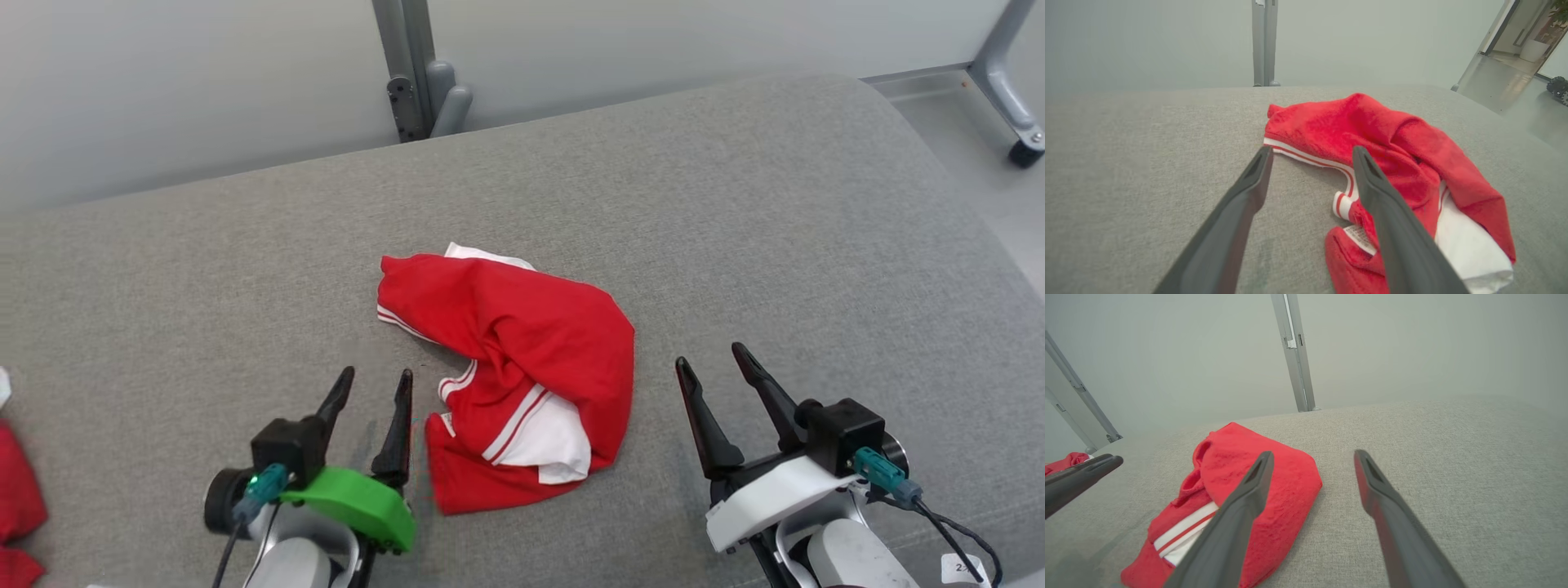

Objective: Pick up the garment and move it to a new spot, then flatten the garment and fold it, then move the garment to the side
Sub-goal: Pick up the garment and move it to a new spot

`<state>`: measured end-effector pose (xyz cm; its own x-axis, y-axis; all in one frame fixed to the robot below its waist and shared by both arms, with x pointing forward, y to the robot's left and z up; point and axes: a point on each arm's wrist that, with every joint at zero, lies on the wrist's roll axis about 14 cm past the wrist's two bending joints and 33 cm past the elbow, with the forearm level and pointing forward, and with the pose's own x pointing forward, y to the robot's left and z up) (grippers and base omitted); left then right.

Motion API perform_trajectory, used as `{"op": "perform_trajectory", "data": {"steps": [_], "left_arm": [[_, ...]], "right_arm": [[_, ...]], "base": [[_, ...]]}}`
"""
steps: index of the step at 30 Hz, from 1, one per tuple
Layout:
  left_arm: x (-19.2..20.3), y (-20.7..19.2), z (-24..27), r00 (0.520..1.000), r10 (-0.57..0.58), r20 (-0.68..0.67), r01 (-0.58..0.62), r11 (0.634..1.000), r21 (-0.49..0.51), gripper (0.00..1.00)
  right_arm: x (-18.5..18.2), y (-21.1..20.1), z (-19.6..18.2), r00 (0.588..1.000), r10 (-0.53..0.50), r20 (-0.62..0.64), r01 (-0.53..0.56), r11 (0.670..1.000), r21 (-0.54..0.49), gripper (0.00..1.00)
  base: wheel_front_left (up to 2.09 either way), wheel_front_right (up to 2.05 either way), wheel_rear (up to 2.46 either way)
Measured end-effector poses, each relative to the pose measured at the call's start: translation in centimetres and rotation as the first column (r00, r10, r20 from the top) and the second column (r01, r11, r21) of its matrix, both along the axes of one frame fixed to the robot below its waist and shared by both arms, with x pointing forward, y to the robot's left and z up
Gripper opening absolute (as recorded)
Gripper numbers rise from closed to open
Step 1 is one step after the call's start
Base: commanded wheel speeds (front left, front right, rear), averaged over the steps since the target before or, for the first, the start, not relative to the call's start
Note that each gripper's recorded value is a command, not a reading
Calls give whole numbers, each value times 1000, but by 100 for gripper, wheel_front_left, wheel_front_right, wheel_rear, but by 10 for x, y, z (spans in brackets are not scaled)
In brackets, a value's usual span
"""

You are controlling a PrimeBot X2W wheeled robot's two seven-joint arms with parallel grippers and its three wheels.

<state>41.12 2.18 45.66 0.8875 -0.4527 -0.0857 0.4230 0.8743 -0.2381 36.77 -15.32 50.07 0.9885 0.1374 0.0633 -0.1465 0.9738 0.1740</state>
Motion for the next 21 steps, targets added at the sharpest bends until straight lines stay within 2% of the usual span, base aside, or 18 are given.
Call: {"op": "perform_trajectory", "data": {"steps": [4, 11, 14, 21], "left_arm": [[-8, 50, 3, 989, 143, 25, -143, 990, 7, 100], [-40, 113, -13, 952, 307, 3, -307, 950, 63, 100], [-49, 126, -17, 938, 346, -10, -345, 937, 63, 100], [-58, 131, -20, 932, 362, -33, -361, 932, 39, 100]], "right_arm": [[3, 17, 3, 999, 50, 10, -50, 999, 3, 100], [8, 55, 3, 986, 165, 13, -165, 986, 2, 100], [8, 71, 1, 977, 215, 5, -215, 977, 1, 100], [19, 102, -8, 950, 313, -20, -313, 949, -32, 100]], "base": [[0, 0, 0], [0, 0, 0], [0, 0, 0], [0, 0, 0]]}}
